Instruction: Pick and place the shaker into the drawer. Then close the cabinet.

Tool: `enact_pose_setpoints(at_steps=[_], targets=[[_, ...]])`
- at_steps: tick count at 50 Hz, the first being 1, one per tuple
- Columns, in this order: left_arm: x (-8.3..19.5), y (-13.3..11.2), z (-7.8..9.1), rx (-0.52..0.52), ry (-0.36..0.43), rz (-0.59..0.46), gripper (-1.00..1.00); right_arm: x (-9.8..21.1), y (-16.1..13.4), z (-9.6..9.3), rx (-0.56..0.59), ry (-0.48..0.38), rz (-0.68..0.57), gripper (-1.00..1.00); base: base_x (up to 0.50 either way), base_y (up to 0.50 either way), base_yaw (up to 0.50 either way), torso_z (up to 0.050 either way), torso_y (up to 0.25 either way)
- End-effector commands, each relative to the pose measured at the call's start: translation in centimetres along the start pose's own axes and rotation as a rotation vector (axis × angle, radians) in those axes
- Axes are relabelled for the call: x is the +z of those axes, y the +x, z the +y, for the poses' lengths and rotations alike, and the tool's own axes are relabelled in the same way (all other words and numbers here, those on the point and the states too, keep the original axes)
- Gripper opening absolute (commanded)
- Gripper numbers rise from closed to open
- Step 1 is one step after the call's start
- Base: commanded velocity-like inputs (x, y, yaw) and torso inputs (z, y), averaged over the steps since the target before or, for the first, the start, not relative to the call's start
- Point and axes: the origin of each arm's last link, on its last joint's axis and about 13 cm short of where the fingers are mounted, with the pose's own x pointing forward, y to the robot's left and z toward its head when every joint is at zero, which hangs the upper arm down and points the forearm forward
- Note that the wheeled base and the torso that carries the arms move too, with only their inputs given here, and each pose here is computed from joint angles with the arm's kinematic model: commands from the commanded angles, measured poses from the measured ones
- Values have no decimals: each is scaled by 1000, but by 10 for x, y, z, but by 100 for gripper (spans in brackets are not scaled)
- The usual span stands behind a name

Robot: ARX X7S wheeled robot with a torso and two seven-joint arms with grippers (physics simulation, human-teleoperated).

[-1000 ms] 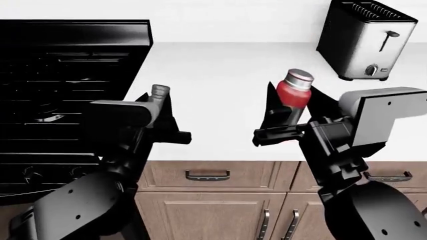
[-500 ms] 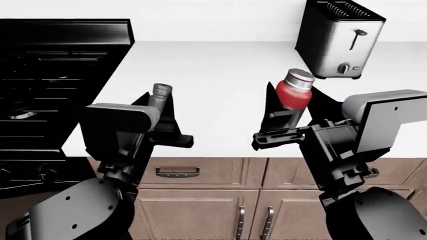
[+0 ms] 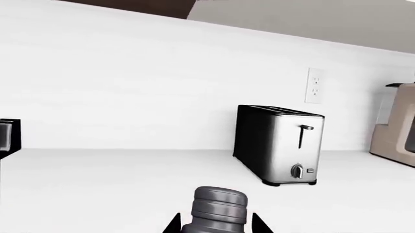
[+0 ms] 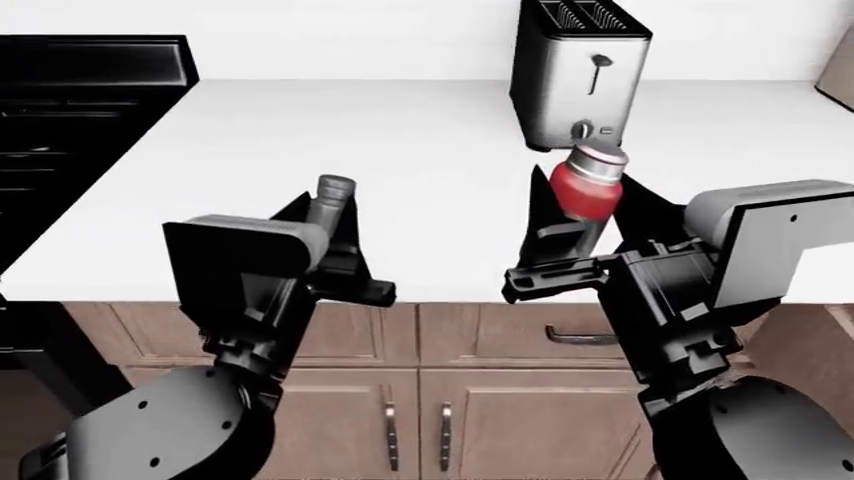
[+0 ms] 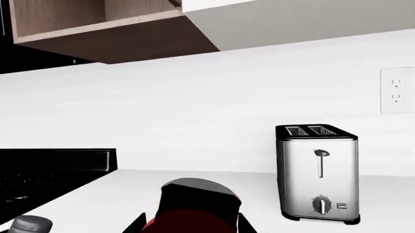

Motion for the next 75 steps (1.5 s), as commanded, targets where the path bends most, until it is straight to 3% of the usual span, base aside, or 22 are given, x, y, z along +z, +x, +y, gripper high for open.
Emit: enact_pose_setpoints(at_steps=[1, 75], targets=[[-1, -1, -2, -13, -14, -1, -100, 0, 0, 1, 7, 0, 1, -100, -64, -500, 0, 0, 0], [-4, 0, -5, -49, -17, 18, -100, 1, 1, 1, 13, 16, 26, -100, -108, -500, 0, 0, 0]])
